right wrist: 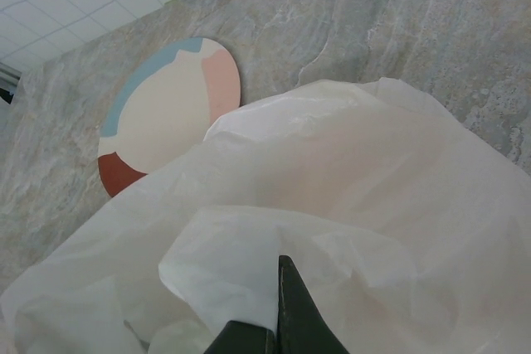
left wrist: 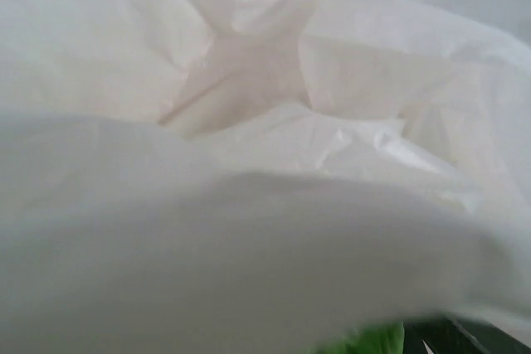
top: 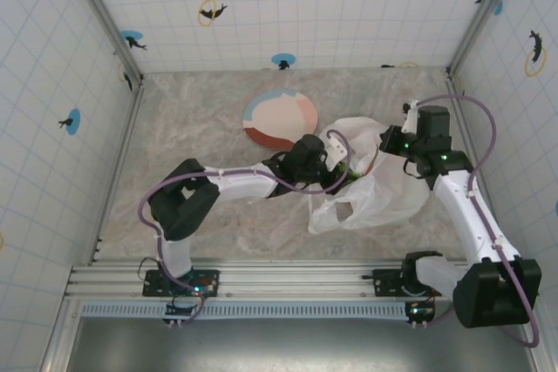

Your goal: Place the fruits into the plastic bag

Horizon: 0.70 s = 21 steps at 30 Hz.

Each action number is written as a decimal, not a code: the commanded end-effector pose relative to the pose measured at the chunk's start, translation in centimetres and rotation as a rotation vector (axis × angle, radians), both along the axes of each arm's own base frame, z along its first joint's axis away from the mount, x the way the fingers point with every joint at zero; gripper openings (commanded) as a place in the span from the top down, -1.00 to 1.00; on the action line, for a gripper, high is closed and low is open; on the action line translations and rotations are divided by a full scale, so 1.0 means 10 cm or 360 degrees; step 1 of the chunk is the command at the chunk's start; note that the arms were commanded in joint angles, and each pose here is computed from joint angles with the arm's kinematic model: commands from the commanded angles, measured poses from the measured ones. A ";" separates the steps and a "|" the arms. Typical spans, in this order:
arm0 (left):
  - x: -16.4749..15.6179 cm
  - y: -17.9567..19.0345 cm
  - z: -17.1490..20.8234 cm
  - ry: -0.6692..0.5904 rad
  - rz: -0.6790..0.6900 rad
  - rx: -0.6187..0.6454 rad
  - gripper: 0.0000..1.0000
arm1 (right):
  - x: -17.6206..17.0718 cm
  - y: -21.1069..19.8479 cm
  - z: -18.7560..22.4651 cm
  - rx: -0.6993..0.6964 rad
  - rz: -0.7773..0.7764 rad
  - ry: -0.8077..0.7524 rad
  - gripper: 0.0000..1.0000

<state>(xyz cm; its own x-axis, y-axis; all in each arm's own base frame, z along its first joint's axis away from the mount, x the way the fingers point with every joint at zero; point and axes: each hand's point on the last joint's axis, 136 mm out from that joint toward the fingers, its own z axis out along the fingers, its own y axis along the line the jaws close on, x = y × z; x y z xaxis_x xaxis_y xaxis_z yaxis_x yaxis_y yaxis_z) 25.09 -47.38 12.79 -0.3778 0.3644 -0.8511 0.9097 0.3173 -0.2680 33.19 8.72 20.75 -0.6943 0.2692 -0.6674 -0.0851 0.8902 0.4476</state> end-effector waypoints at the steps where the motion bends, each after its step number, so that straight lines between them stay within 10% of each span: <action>1: 0.24 -0.08 0.18 -0.0072 0.0175 -0.0099 -0.10 | -0.04 0.02 0.06 -0.0003 0.0022 -0.0048 1.00; 9: 0.60 0.11 0.07 0.0022 0.0632 -0.0121 -0.15 | -0.03 0.00 0.04 -0.0014 0.0017 -0.0047 1.00; 21: 0.60 -0.16 -0.10 0.0159 0.0546 -0.0153 -0.23 | 0.00 0.05 -0.04 0.0015 0.0032 -0.0026 1.00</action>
<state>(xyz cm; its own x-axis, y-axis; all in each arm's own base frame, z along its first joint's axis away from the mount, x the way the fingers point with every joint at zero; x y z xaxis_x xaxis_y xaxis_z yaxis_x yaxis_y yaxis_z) 30.95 -47.73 11.39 -0.5290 0.1536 -0.8346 0.7258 0.5915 -0.3512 33.00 8.92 20.88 -0.6891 0.2634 -0.6751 -0.1008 0.8877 0.4493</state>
